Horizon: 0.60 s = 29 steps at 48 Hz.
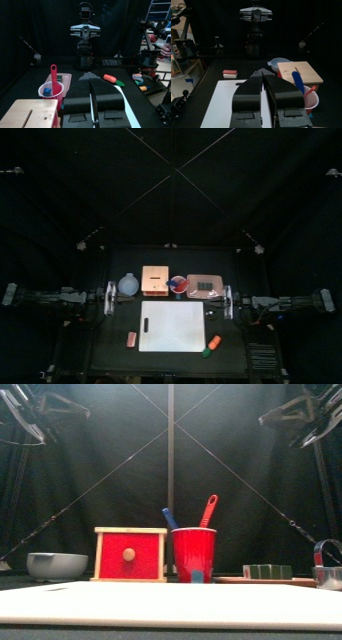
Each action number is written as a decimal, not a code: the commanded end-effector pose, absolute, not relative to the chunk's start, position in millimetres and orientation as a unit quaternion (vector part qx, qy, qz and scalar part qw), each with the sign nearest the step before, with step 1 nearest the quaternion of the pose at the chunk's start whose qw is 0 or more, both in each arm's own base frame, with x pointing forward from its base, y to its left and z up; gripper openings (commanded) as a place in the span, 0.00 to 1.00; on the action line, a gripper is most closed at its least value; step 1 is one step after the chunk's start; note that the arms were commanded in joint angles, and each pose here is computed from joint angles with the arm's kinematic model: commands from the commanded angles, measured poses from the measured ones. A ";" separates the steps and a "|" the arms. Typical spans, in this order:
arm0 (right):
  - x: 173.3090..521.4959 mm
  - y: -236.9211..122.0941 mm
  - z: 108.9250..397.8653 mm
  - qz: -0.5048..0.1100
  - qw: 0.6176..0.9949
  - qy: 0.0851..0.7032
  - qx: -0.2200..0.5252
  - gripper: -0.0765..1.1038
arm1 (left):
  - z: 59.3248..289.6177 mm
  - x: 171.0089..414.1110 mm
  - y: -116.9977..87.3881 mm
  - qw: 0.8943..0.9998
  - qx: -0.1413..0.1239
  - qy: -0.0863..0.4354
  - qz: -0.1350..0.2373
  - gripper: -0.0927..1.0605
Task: Place sushi on board then cut the sushi with the knife then place the pieces on the plate
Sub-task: Place the sushi on the board
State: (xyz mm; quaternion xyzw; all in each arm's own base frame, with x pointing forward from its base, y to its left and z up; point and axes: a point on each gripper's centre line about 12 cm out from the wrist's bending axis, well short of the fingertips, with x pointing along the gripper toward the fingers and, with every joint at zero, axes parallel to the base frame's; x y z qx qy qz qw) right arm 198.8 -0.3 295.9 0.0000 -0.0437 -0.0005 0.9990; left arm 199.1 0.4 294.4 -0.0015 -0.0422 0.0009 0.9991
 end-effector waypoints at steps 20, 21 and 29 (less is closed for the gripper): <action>208.3 -64.3 254.4 -0.155 0.975 0.140 0.079 0.10 | 263.3 254.2 1.9 1.000 -0.012 0.016 0.007 0.05; 208.3 -68.0 254.6 -0.163 0.972 0.149 0.080 0.10 | 261.5 257.2 1.9 1.000 -0.012 0.019 0.007 0.05; 208.4 -95.7 253.8 -0.212 0.947 0.229 0.080 0.13 | 249.1 276.5 1.3 0.999 -0.006 0.041 0.005 0.05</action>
